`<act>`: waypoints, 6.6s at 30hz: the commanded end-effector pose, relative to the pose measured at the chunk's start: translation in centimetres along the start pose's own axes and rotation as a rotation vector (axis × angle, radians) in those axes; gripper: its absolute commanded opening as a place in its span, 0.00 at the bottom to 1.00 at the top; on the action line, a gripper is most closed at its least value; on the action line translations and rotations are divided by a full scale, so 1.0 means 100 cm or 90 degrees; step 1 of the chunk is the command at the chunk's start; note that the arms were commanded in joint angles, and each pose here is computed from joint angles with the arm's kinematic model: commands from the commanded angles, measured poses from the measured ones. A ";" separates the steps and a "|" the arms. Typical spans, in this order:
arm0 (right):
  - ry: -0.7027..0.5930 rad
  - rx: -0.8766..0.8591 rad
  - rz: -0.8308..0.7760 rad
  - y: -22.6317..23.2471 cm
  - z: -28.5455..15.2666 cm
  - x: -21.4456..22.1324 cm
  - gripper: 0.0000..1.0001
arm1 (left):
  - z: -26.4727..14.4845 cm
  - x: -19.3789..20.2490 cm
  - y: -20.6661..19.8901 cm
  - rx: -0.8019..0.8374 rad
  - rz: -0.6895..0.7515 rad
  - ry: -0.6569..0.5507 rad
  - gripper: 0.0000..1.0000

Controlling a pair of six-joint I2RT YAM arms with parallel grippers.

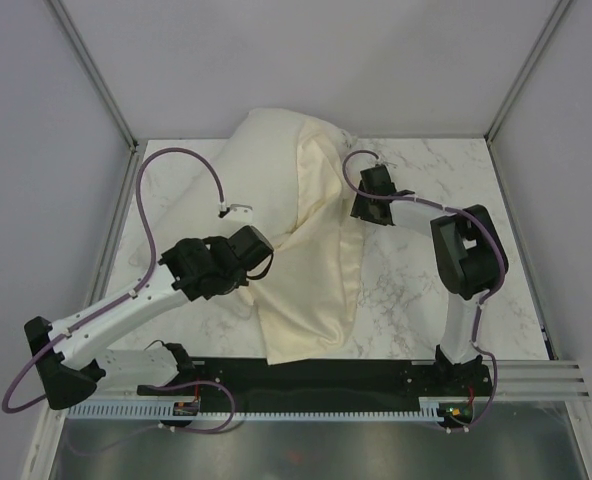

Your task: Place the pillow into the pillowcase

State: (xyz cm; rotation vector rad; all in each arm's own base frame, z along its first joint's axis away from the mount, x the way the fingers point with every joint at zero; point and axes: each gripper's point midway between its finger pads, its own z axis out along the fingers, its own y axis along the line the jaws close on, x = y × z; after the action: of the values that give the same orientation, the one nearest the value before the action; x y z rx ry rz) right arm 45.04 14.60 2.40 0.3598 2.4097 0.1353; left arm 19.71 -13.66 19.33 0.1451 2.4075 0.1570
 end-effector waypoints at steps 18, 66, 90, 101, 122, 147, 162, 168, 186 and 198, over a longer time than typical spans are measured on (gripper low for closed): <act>-0.021 0.104 0.122 -0.079 -0.004 -0.049 0.00 | 0.018 0.000 -0.011 -0.026 0.008 -0.001 0.02; -0.024 0.020 0.009 -0.003 -0.025 -0.015 0.90 | 0.088 -0.020 -0.023 -0.006 -0.098 -0.016 1.00; -0.086 0.086 0.160 -0.109 -0.022 -0.093 0.85 | 0.124 -0.013 0.123 -0.105 -0.565 -0.117 1.00; -0.144 -0.265 0.047 0.030 -0.070 -0.147 0.97 | 0.075 -0.079 0.150 -0.042 -0.582 -0.232 1.00; 0.027 -0.741 -0.185 0.204 -0.213 0.036 0.85 | 0.084 -0.138 0.019 0.095 -0.276 -0.118 1.00; 0.048 -0.493 -0.361 0.113 -0.205 0.129 0.93 | 0.134 -0.124 0.065 0.020 -0.380 -0.092 0.02; 0.014 -0.279 -0.300 0.144 -0.120 0.128 0.05 | 0.017 -0.144 0.125 0.014 -0.468 -0.286 0.02; 0.001 -0.240 -0.177 0.087 -0.108 0.091 0.00 | 0.023 -0.142 0.119 0.026 -0.462 -0.270 0.02; 0.017 -0.360 -0.426 0.099 -0.221 0.097 0.77 | 0.025 -0.137 0.124 0.005 -0.474 -0.278 0.02; 0.061 -0.363 -0.476 0.161 -0.171 0.129 0.77 | 0.009 -0.133 0.173 -0.022 -0.598 -0.315 0.02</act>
State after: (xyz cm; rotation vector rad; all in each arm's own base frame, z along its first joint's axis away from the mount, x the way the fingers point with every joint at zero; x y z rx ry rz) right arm 26.97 32.34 11.09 -0.8020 2.3061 0.4644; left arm 31.51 -1.78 27.62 -0.7316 1.9212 -0.3138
